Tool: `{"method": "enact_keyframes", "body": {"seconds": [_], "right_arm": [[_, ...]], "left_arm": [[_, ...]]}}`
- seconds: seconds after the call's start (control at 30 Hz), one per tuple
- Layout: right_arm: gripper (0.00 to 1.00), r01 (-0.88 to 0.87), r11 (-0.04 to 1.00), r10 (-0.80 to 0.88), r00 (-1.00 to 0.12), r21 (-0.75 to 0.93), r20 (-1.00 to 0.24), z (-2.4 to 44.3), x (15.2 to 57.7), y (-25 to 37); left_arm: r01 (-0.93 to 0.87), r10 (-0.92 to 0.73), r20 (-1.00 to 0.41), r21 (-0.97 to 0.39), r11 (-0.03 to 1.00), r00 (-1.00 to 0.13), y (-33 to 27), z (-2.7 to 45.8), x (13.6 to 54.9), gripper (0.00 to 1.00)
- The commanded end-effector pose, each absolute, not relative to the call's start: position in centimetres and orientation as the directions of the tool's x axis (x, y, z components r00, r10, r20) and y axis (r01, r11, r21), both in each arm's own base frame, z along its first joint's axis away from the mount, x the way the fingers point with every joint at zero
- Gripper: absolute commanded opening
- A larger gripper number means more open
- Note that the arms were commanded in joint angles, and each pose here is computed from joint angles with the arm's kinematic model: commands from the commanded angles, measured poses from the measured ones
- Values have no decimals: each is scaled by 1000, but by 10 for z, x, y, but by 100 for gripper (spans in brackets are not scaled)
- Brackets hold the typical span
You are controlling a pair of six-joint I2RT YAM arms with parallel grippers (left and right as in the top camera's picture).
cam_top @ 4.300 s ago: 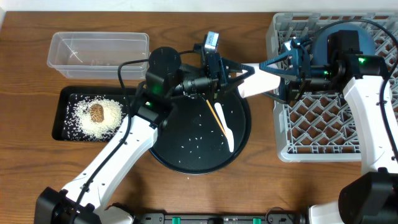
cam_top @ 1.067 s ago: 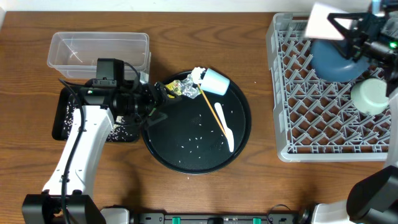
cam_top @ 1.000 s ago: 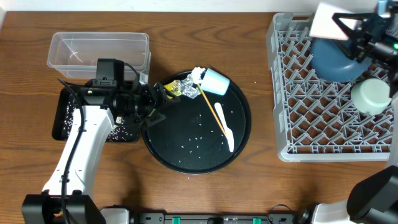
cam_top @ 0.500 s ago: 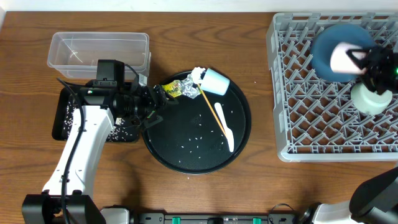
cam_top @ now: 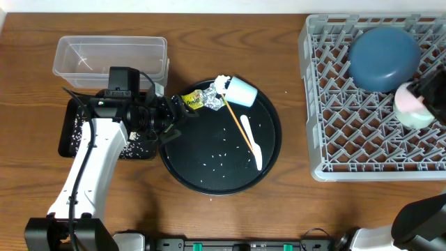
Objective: Sort waste into correct bins and load items into the dishwasher rack
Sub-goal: 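Lower the pink cup into the front right of the dish rack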
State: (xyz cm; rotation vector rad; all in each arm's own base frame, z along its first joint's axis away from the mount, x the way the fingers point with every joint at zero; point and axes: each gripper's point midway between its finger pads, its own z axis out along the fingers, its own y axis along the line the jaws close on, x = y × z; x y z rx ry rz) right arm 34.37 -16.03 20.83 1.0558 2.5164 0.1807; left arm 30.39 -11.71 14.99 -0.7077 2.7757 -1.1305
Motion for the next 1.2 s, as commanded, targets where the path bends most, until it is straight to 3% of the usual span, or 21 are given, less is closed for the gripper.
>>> {"method": "enact_keyframes", "body": {"seconds": [0.0, 0.47, 0.77, 0.93, 1.03, 1.17], "right_arm": [[57, 658, 728, 681, -658, 195, -322, 208, 337, -162], [58, 668, 736, 669, -695, 109, -263, 161, 331, -151], [62, 676, 731, 670, -686, 92, -285, 155, 334, -155], [73, 676, 731, 671, -688, 92, -278, 151, 336, -156], [86, 673, 733, 671, -695, 92, -259, 145, 337, -154], [89, 664, 739, 670, -707, 112, -228, 136, 341, -148]], "left_arm": [[-369, -429, 85, -674, 640, -899, -115, 152, 305, 79], [-367, -426, 86, -673, 642, -901, -116, 152, 305, 79], [-367, -426, 85, -673, 642, -901, -116, 152, 305, 79], [-367, -426, 85, -674, 642, -901, -116, 152, 305, 79], [-367, -426, 85, -673, 642, -901, -116, 152, 305, 79], [-367, -426, 85, -673, 642, -901, -116, 152, 305, 79]]}}
